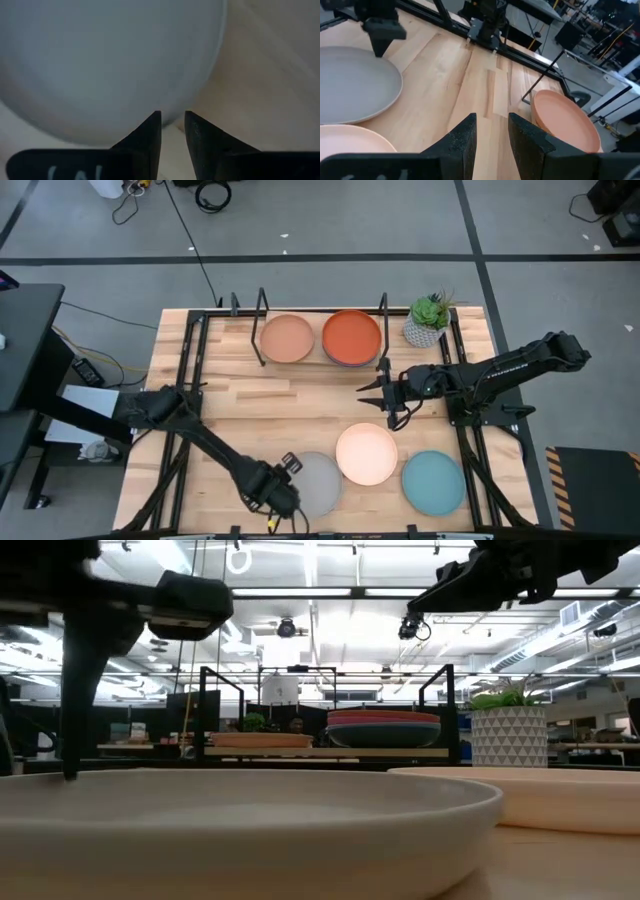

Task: Place and stack plates onto a shelf
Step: Stack the gray plate on top of the brown plate on the shelf

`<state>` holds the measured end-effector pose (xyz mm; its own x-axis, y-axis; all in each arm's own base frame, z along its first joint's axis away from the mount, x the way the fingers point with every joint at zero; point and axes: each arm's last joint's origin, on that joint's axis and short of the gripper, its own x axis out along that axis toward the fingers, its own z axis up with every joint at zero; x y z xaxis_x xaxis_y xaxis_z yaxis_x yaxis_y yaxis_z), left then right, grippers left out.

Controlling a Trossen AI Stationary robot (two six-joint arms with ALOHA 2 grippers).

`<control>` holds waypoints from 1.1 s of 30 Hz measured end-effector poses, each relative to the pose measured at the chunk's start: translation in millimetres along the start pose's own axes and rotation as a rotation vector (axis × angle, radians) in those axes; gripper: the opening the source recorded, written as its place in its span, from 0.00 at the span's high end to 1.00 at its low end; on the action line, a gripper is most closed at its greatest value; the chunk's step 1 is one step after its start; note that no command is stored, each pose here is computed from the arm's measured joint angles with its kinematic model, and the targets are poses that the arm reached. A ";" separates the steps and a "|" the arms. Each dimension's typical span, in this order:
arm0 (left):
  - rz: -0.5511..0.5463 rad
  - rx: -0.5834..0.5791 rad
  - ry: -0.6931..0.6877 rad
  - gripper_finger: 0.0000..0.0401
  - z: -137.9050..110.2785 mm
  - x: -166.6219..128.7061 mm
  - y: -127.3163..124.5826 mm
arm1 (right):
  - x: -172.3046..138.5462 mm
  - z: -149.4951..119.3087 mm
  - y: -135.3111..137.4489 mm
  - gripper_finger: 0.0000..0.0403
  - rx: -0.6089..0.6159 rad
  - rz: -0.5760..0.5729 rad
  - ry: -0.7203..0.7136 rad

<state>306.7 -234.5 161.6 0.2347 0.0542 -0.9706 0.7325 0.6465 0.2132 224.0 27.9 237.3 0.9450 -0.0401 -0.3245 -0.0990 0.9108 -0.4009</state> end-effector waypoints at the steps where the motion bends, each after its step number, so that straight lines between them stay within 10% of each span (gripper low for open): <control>1: 0.021 0.021 0.007 0.77 1.2 3.4 -2.4 | 0.1 0.3 -0.8 0.71 -0.005 -0.001 -0.005; 21: 0.052 -0.041 0.000 0.97 -0.8 -6.5 -0.4 | 2.3 -2.2 -16.3 0.71 -0.004 0.047 -0.064; 33: 0.125 -0.198 0.048 0.98 -71.5 -79.4 97.9 | 2.9 -18.4 -7.6 0.71 0.110 0.104 -0.068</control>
<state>314.1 -121.1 251.5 0.2819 0.1765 -0.9431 0.5591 0.7686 0.3110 221.8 13.3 223.7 0.9506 0.0812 -0.2996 -0.1664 0.9481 -0.2709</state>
